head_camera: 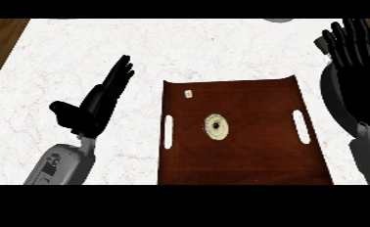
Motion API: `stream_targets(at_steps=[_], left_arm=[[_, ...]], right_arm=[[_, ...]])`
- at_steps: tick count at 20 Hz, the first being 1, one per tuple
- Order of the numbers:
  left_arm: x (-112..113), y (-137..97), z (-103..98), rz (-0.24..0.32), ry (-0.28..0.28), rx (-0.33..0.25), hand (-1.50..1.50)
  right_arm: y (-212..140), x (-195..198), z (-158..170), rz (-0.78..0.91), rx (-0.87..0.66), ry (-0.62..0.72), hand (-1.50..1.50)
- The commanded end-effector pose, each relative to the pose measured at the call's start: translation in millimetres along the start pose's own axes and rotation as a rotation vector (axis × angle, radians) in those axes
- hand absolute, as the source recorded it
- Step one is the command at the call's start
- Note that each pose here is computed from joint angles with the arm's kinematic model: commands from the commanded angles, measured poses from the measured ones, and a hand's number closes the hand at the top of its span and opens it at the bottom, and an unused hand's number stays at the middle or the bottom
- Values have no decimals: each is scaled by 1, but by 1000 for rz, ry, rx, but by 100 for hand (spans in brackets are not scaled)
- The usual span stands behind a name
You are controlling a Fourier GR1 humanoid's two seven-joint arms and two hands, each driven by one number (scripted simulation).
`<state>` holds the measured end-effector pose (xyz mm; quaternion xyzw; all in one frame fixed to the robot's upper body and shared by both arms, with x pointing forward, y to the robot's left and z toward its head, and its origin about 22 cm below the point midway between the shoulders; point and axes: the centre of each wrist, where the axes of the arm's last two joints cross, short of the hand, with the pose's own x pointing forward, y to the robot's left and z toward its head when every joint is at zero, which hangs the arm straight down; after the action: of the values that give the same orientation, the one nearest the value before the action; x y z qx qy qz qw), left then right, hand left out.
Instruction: Pick the cupcake from the tray and place it in the pot
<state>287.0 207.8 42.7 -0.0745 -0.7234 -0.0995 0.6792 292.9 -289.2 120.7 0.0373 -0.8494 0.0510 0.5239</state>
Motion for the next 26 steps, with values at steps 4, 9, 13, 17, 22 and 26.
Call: stream_targets(at_steps=[4,9,13,17,22,26], left_arm=[[21,51,-2,-95,-12,277,0],[27,74,9,-72,0,372,0],[30,56,13,-52,32,423,0],[34,71,14,-69,38,418,0],[54,76,19,-71,27,421,0],[39,61,21,-58,31,420,0]], right_arm=[[-11,-44,22,148,-146,118,150],[-32,-73,47,604,-243,253,-150],[13,-88,59,494,-205,91,-150],[20,-57,75,501,-115,7,-150],[23,-16,47,605,87,196,-150],[41,0,39,699,280,359,-150]])
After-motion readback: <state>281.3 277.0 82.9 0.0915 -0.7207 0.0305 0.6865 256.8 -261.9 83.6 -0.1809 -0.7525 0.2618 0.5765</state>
